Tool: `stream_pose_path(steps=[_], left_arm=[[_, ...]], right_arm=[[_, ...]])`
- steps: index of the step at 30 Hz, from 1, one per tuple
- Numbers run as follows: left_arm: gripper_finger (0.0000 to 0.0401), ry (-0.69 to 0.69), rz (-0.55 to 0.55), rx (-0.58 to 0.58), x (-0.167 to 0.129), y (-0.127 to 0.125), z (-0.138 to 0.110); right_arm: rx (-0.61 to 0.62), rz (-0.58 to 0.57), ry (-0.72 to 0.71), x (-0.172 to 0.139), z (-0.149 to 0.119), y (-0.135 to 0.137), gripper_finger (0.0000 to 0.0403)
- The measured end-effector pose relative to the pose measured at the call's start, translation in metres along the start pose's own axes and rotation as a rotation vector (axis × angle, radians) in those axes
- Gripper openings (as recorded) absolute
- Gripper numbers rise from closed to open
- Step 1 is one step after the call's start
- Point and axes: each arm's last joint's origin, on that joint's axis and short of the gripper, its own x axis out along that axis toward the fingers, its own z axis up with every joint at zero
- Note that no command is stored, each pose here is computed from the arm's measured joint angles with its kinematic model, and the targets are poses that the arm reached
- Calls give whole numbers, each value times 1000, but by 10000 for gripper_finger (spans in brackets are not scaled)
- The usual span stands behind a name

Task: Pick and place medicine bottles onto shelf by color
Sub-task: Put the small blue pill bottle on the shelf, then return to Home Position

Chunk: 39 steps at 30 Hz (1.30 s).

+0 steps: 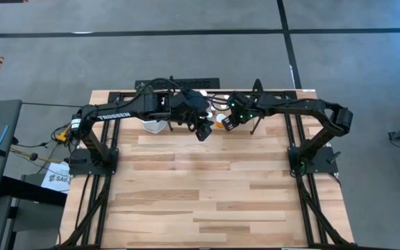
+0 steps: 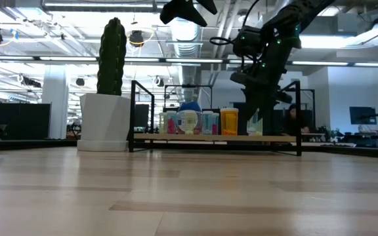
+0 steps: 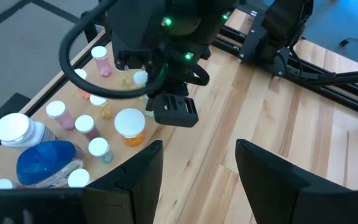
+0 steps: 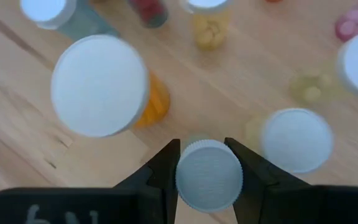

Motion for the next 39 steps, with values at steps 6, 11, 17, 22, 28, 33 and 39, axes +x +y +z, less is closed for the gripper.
stream_pose_path(steps=[6, 11, 17, 22, 28, 33, 39], left_arm=[[187, -1, 0, -1, 0, 0, 0], [187, -6, -1, -7, 0, 0, 1], [187, -5, 0, -11, 0, 0, 0], [187, -4, 0, -14, 0, 0, 0], [187, 1, 2, -13, 0, 0, 0], [187, 1, 3, -14, 0, 1, 0], [187, 0, 5, -15, 1, 2, 0]], right_arm=[[15, -6, -1, 1, -4, 7, 130], [14, -49, 12, 10, -7, 9, 130], [18, -72, 3, 17, -7, 11, 130], [22, -68, -3, 18, -7, 11, 130], [18, -65, -6, 18, -6, 11, 132], [-3, -70, 9, 18, -6, 11, 159], [-41, -65, 3, 6, 5, 17, 214]])
